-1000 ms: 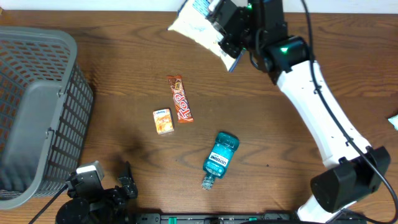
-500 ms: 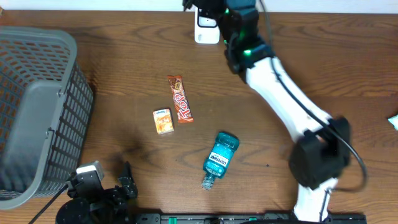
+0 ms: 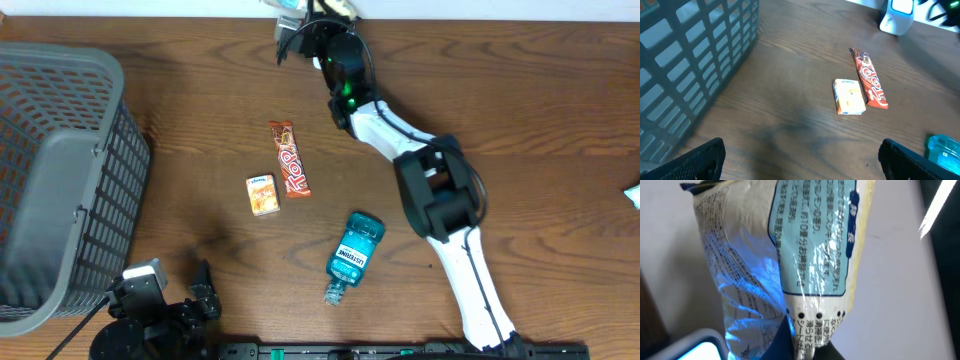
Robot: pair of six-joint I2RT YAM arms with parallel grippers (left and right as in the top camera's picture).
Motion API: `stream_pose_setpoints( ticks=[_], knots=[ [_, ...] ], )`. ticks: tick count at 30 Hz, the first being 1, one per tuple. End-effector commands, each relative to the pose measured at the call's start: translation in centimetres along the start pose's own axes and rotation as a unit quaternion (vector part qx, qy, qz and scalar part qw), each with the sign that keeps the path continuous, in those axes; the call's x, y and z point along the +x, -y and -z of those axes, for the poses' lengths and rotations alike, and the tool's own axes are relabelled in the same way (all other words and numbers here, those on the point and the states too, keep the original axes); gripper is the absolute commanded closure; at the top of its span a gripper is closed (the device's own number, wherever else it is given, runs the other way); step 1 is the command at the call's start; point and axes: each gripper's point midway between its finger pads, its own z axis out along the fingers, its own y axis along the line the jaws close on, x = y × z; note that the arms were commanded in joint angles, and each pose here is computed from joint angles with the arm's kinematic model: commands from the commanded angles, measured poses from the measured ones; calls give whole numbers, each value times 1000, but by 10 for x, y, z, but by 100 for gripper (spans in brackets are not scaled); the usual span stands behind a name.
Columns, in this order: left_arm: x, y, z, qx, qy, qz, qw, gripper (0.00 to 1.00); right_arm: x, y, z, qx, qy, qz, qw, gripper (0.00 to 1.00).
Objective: Scan the item barcode
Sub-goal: 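Carry the snack bag off to the right edge and release it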
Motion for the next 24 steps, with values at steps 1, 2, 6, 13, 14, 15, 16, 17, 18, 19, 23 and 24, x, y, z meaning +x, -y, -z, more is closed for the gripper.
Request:
stream_pose_setpoints(
  ticks=[1, 2, 6, 13, 14, 15, 16, 17, 18, 19, 23, 24],
  knots=[
    [0, 1, 0, 2, 0, 4, 1000, 2, -11, 27, -17, 35, 13, 16, 999, 99],
    [0, 1, 0, 2, 0, 4, 1000, 2, -10, 20, -19, 30, 12, 16, 999, 99],
    [0, 1, 0, 2, 0, 4, 1000, 2, -6, 3, -24, 14, 6, 19, 1000, 99],
    [0, 1, 0, 2, 0, 4, 1000, 2, -4, 23, -25, 26, -14, 17, 999, 99],
    [0, 1, 0, 2, 0, 4, 1000, 2, -5, 29, -25, 22, -18, 18, 999, 99],
    [0, 1, 0, 2, 0, 4, 1000, 2, -6, 38, -24, 14, -25, 20, 999, 99],
    [0, 1, 0, 2, 0, 4, 1000, 2, -7, 51, -23, 11, -33, 21, 999, 99],
    [0, 1, 0, 2, 0, 4, 1000, 2, -8, 61, -21, 6, -40, 23, 999, 99],
    [0, 1, 0, 2, 0, 4, 1000, 2, -8, 73, -19, -1, -49, 25, 999, 99],
    [0, 1, 0, 2, 0, 4, 1000, 2, -8, 89, -15, -12, -61, 28, 998, 99],
    [0, 1, 0, 2, 0, 4, 1000, 2, 0, 153, 15, -56, -117, 44, 991, 99],
    [0, 1, 0, 2, 0, 4, 1000, 2, 2, 168, 24, -65, -130, 48, 988, 99]
  ],
)
